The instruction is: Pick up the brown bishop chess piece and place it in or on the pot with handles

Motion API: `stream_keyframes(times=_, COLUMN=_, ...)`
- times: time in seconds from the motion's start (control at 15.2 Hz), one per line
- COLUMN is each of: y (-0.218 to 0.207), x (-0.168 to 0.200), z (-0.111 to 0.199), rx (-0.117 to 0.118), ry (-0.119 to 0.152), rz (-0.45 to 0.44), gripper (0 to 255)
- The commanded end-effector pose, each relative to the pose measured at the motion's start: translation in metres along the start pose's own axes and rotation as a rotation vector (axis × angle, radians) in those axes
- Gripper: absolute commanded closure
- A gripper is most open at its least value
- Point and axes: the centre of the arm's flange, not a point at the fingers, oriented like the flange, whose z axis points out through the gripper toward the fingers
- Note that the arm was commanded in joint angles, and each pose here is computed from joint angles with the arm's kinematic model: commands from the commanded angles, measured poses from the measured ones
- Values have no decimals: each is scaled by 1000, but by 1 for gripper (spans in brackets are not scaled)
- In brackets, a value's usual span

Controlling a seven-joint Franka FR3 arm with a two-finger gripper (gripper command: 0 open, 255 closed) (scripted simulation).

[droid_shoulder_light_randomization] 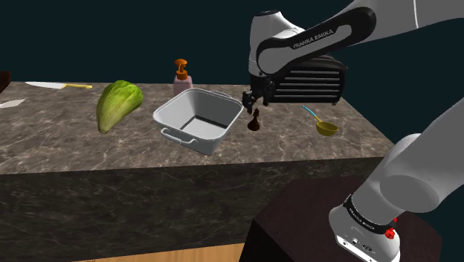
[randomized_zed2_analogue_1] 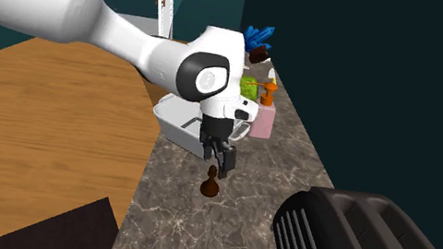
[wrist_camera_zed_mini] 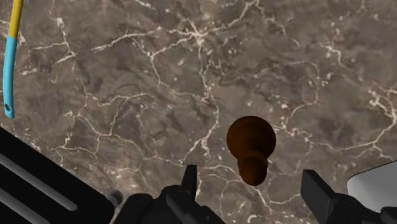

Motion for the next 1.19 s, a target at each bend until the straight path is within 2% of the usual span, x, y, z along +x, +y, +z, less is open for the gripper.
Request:
stream_keyframes(times=0.0, y=1, x=6, z=22, rx=0, ry=-19, rz=1, gripper=255)
stream_keyframes(times=0.46, y=-6, x=-4, z=26, rx=0, ry=-18, rz=1, gripper=255)
stream_keyframes(times=1.12, y=0, x=-3, z=-26, rx=0, ry=-18, rz=1, gripper=255)
